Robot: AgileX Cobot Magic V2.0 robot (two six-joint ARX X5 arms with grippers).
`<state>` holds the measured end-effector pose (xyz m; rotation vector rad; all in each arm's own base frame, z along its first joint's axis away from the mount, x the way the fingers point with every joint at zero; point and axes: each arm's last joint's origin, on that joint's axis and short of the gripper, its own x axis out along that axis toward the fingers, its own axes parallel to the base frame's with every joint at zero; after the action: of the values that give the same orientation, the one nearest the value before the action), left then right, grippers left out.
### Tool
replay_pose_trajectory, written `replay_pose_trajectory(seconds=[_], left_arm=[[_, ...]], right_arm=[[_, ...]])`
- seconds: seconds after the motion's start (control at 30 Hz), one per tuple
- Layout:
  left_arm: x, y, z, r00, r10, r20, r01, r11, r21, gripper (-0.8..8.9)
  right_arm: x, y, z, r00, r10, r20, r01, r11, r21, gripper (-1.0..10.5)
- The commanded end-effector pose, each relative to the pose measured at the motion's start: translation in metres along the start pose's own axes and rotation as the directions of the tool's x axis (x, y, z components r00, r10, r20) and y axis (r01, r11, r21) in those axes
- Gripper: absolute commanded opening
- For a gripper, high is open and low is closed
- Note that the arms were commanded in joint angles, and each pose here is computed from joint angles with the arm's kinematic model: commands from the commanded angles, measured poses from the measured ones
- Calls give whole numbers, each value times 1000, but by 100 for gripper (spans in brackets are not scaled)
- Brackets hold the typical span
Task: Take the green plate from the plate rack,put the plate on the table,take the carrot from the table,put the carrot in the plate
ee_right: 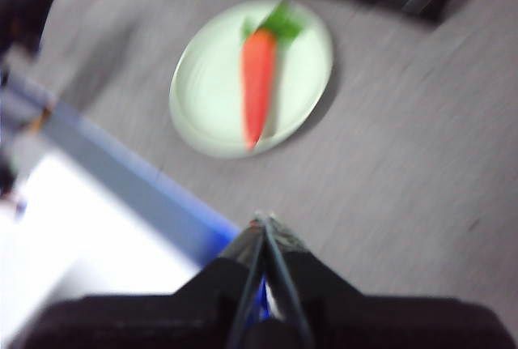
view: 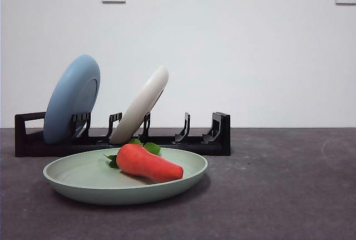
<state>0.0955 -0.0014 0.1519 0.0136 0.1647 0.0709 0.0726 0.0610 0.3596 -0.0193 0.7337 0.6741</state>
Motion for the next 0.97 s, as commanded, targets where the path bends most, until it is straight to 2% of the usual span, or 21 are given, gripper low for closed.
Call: replay_pose_trajectory(seconds=[0.03,0.2,0.3,0.4,0.5,0.57,0.77,0.97], left_arm=[[1,0,-4,1000,5,-4,-5,1000,-6,-3],[1,0,-4,1000,5,-5,-5,1000,-6,-3],[1,0,-4,1000,5,-5,-5,1000,-6,-3],[1,0,-4,1000,5,-4,-5,1000,-6,-3],[1,0,-4,1000,5,-5,-5,1000,-6,-3],[1,0,-4,1000,5,-5,-5,1000,-6,-3],[1,0,-4,1000,5,-5,-5,1000,-6,-3],[1,0,-4,1000,5,-5,-5,1000,-6,-3]], right_arm=[[-2,-11,3,986,-70,151,70,998,4,1],[5,-33,-10,917,-88,390,98,995,-7,1],[16,-45,-26,867,-148,476,166,986,5,1],[33,-58,-47,817,-208,538,226,974,33,1],[49,-68,-70,789,-248,562,263,963,55,1],[59,-74,-85,771,-303,561,308,947,89,1],[84,-87,-122,736,-441,514,410,894,180,1],[103,-93,-147,738,-445,508,399,894,204,1]])
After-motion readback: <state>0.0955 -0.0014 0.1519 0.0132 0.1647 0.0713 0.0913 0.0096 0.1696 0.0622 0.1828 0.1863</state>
